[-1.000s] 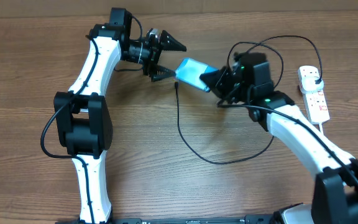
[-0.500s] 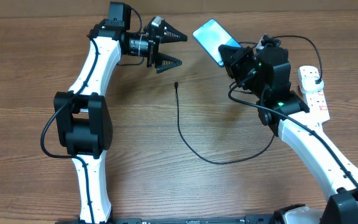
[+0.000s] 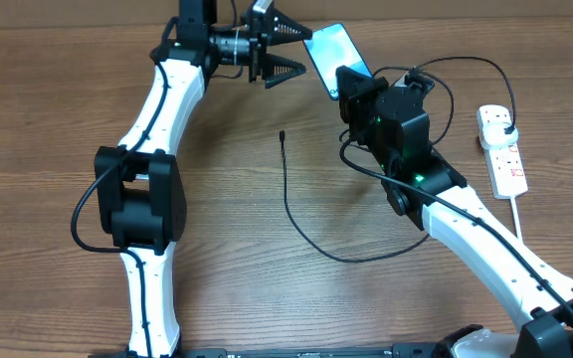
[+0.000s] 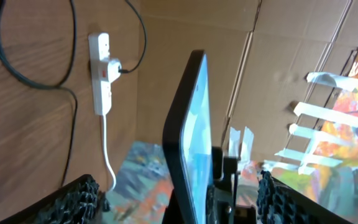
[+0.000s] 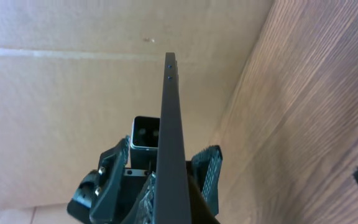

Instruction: Plug charger to phone and switch on socket

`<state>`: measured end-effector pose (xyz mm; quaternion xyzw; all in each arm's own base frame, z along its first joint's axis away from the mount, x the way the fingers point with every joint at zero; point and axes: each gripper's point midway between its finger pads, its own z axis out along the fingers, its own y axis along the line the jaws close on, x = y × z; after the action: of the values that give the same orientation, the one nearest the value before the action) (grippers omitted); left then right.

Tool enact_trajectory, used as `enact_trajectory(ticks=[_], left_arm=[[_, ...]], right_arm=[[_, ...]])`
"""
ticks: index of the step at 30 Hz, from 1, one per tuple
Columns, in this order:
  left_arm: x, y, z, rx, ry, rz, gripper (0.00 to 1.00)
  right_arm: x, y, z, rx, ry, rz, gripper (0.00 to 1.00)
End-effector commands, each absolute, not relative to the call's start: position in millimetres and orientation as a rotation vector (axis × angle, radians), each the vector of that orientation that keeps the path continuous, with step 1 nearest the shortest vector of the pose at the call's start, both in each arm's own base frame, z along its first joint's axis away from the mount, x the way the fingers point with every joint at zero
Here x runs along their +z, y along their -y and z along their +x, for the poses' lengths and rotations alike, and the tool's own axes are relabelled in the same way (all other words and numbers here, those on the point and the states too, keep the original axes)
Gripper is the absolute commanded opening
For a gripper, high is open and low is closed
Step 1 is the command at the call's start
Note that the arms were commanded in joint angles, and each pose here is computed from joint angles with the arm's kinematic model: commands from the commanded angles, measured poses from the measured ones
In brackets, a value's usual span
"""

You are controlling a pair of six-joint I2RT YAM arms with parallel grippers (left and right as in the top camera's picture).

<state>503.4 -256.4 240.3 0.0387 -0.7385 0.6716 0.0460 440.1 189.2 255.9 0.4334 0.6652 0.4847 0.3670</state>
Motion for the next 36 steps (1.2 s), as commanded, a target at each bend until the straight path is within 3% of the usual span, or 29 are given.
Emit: enact_trajectory(ticks=[1,11,21,29,36], left_arm=[[248,270,511,2.016,2.226,0.248,0.82],[258,288,522,2.040,2.228,0.350,0.50],[257,294,524,2.035,2.234,0.380,0.41],[257,294,525,2.032,2.234,0.395,0.24],[256,295,525,2.032,2.237,0.401,0.20]], right_arm=[[292,-179,443,1.287,-1.575,1.119,0.04],[292,-193,444,1.333,-1.571,1.110,0.04],[282,-206,445,1.370,-1.581,1.145,0.04],[282,-206,445,1.369,-1.581,1.145,0.04],[282,-206,445,1.370,-1.581,1.145,0.04]])
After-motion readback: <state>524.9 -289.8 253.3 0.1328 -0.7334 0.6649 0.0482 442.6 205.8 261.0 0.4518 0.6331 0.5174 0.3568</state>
